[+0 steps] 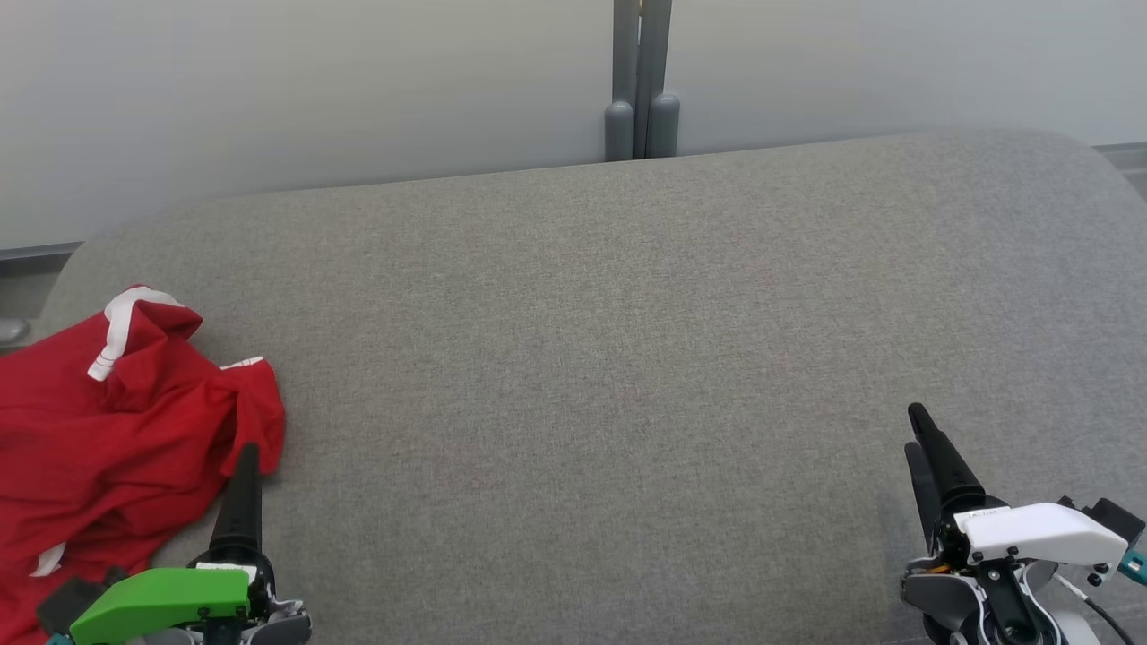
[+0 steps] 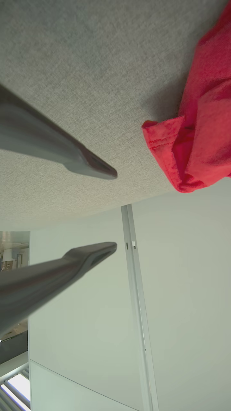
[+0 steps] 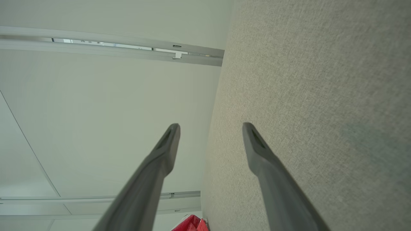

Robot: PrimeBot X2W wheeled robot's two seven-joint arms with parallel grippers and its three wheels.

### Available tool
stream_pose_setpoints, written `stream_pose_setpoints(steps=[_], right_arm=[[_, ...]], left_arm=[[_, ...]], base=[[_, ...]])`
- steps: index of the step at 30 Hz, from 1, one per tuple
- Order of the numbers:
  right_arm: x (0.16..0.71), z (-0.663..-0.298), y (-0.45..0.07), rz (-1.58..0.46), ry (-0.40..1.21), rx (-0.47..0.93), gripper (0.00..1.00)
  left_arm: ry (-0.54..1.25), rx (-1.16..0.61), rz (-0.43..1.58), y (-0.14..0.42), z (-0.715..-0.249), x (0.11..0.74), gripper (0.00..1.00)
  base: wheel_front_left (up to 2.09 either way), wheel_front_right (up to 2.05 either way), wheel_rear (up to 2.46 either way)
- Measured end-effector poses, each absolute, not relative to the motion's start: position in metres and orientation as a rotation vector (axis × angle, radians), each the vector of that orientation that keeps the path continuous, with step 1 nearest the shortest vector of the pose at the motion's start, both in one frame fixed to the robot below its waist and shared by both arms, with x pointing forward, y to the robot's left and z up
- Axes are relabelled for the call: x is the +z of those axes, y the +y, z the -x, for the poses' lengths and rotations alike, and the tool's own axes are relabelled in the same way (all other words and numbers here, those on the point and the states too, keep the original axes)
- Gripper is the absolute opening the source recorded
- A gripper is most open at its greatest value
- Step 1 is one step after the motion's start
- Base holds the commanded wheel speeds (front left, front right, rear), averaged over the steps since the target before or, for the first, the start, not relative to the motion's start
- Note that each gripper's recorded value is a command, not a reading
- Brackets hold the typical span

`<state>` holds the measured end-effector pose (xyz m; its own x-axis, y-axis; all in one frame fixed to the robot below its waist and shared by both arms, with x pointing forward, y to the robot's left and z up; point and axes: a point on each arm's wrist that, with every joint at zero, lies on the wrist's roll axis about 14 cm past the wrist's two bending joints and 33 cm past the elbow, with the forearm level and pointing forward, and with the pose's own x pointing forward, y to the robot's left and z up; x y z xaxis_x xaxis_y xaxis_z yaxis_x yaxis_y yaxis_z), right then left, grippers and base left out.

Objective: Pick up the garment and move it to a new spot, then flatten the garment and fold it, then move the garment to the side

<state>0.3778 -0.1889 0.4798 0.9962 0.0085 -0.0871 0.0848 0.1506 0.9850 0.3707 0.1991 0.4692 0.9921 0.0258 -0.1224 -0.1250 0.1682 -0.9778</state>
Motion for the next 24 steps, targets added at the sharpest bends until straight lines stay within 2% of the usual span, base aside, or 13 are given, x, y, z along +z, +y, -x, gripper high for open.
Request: stream_pose_setpoints(steps=[10,24], right_arm=[[0.482,-0.379,-0.185,-1.185,0.081,-0.03,1.0],[0.488,-0.381,-0.177,-0.938,0.072,0.012,1.0]], left_arm=[[0.107,0.099,1.156,0.195,-0.371,0.466,1.0],[0.144,0.078,0.915,0.184,-0.37,0.459,1.0]], base=[[0.0,0.0,0.0],[0.0,0.0,0.0]])
